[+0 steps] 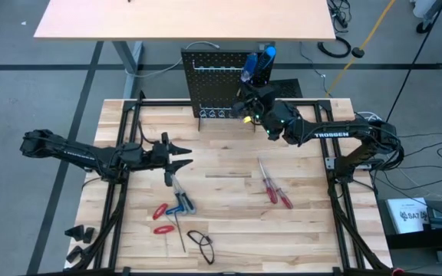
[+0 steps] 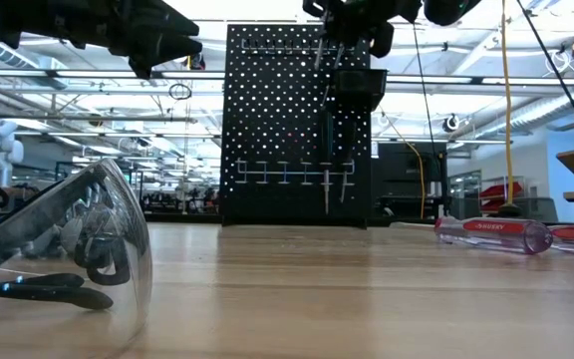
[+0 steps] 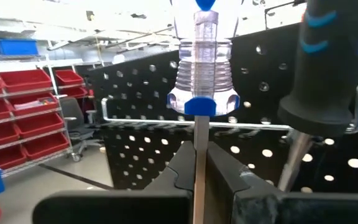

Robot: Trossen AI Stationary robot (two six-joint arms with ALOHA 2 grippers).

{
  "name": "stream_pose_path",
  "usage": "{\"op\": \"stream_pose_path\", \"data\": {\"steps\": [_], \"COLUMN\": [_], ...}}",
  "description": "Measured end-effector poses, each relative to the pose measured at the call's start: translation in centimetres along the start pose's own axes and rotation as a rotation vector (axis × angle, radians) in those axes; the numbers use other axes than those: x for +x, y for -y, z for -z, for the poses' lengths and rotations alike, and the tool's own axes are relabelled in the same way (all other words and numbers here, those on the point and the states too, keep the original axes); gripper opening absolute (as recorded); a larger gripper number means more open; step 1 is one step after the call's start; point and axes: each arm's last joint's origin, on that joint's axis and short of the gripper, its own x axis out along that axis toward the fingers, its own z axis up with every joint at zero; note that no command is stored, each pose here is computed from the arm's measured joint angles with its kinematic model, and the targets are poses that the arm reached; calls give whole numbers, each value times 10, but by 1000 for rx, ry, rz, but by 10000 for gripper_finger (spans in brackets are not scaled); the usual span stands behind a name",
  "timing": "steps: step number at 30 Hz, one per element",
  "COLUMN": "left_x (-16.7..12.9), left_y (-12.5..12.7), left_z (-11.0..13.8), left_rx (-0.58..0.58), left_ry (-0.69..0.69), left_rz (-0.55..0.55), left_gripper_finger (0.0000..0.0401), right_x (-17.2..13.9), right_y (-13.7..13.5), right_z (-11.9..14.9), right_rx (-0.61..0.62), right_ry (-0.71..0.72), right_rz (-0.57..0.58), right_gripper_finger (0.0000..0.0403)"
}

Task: Hang tools onto peg board
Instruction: Hang the transparent screwdriver on the pegboard

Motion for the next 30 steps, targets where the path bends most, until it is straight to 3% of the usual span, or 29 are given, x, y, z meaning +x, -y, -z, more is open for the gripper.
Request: {"op": "stream_pose_path", "data": {"steps": [30], "left_x": [0], "left_y": [0], "left_z": [0], "left_rx": [0], "left_ry": [0], "left_rz": [0], "left_gripper_finger": [171], "right_x": [15], "right_y": [16], "right_z": [2], "right_rx": [44], "right_ry": [-12], "right_rz": [14], "right_gripper_finger": [8]}}
